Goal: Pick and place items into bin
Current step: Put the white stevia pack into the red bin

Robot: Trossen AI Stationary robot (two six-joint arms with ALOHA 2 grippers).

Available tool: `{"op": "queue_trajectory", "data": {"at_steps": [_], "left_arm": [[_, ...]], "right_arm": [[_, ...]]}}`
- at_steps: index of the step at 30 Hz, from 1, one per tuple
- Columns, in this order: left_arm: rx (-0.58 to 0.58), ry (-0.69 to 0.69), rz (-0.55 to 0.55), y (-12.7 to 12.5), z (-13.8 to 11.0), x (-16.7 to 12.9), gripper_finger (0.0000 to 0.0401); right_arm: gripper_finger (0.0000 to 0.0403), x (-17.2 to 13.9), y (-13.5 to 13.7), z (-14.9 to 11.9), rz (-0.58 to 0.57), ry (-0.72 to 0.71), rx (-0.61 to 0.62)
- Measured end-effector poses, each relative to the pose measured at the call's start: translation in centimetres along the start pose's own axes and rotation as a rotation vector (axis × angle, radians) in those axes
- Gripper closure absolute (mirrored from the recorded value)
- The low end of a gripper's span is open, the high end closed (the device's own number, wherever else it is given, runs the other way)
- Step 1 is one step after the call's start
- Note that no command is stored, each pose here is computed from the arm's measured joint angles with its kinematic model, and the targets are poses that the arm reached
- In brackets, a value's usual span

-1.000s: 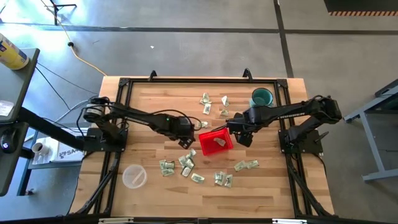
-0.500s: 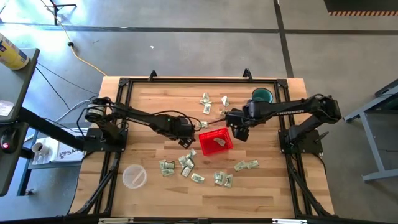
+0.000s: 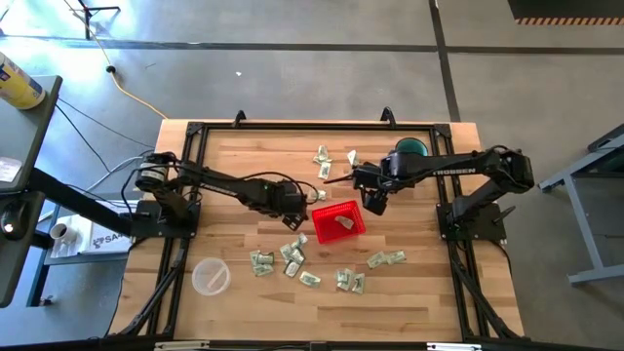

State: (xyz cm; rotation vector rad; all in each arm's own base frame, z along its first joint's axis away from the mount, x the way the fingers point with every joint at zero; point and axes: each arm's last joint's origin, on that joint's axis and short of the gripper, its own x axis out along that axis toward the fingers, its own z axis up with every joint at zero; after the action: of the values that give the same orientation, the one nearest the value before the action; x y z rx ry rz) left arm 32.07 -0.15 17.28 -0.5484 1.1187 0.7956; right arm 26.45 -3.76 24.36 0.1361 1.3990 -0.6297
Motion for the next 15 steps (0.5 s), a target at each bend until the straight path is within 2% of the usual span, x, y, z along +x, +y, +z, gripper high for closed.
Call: {"op": "queue_trajectory", "data": {"at_steps": [8, 15], "left_arm": [[0.014, 0.005, -0.066, -0.8, 0.3, 0.8, 0.0087], [0.04, 0.075, -0.059, -1.0, -0.3, 2.3, 0.0087]], "right_arm": [[0.0131, 0.0, 0.1, 0.0, 0.024, 0.01, 0.012], [0.0131, 0.0, 0.1, -0.1, 0.042, 0.018, 0.046]]}}
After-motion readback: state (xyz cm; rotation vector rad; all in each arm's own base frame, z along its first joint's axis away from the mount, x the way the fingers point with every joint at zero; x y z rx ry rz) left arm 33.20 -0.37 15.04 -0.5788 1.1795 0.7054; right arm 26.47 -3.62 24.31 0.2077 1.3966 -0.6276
